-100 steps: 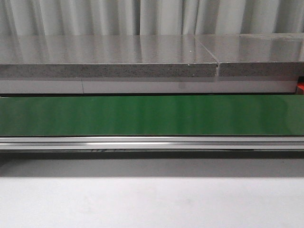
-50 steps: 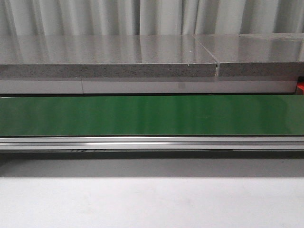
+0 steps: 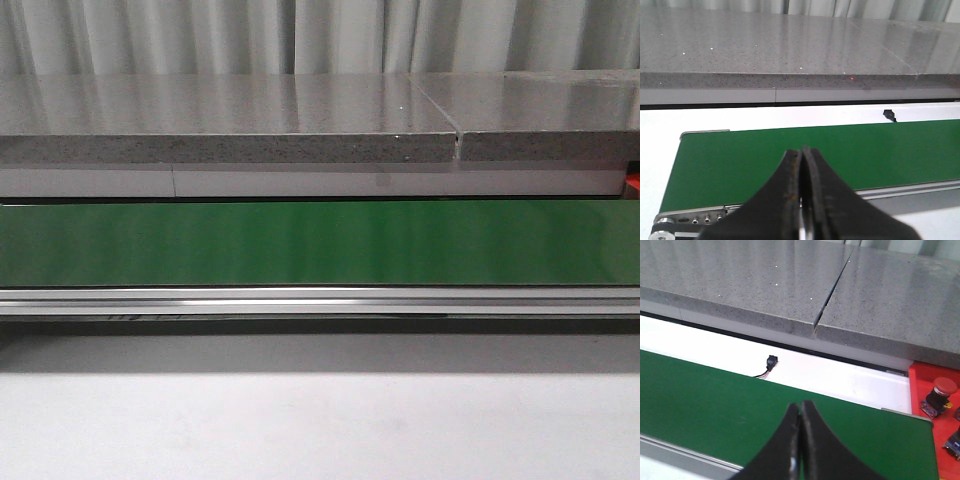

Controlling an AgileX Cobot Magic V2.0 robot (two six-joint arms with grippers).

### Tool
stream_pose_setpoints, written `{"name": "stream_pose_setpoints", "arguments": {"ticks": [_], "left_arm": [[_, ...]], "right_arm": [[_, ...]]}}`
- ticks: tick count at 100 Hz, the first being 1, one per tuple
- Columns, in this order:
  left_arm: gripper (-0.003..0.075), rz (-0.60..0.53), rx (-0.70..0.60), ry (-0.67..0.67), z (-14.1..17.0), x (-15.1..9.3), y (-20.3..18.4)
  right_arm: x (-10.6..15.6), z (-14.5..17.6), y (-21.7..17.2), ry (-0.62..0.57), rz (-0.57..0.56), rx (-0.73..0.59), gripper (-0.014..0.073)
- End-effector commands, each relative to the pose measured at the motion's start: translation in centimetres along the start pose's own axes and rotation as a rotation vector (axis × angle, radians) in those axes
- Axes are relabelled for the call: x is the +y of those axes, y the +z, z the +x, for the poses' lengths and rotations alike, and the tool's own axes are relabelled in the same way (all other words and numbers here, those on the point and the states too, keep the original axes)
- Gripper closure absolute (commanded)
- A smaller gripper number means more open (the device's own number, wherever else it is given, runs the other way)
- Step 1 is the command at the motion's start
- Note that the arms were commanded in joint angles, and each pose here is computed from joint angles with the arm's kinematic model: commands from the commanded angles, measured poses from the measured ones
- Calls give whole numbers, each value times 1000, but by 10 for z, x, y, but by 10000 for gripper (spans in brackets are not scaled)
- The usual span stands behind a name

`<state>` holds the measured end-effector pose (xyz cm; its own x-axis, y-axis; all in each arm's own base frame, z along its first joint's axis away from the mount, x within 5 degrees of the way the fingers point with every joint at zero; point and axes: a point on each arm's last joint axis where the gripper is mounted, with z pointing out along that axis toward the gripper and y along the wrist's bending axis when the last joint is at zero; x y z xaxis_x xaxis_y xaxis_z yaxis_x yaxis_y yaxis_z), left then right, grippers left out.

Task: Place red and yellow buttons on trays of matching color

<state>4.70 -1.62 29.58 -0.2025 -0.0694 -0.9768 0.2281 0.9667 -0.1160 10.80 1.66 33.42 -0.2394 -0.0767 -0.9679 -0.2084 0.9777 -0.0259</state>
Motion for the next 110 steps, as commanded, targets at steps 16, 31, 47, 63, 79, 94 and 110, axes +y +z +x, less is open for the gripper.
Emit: {"name": "stream_pose_setpoints", "arguments": {"ticks": [16, 31, 47, 63, 79, 94, 110], "left_arm": [[739, 11, -83, -8, -14, -1, -2], [739, 11, -83, -8, -14, -1, -2], [739, 11, -83, -8, -14, -1, -2], [739, 11, -83, -8, -14, -1, -2], [739, 11, -83, -8, -14, -1, -2], [739, 11, -83, -8, -14, -1, -2], [739, 11, -83, -8, -14, -1, -2]], "right_arm": [[-2, -12, -3, -5, 28, -69, 662], [-2, -12, -3, -5, 28, -69, 662], [-2, -12, -3, -5, 28, -69, 662], [-2, -12, -3, -5, 29, -71, 662], [-5, -11, -2, -2, 55, -94, 662], [-7, -6, -4, 6, 91, -101, 662], [-11, 11, -15, 57, 174, -107, 662]]}}
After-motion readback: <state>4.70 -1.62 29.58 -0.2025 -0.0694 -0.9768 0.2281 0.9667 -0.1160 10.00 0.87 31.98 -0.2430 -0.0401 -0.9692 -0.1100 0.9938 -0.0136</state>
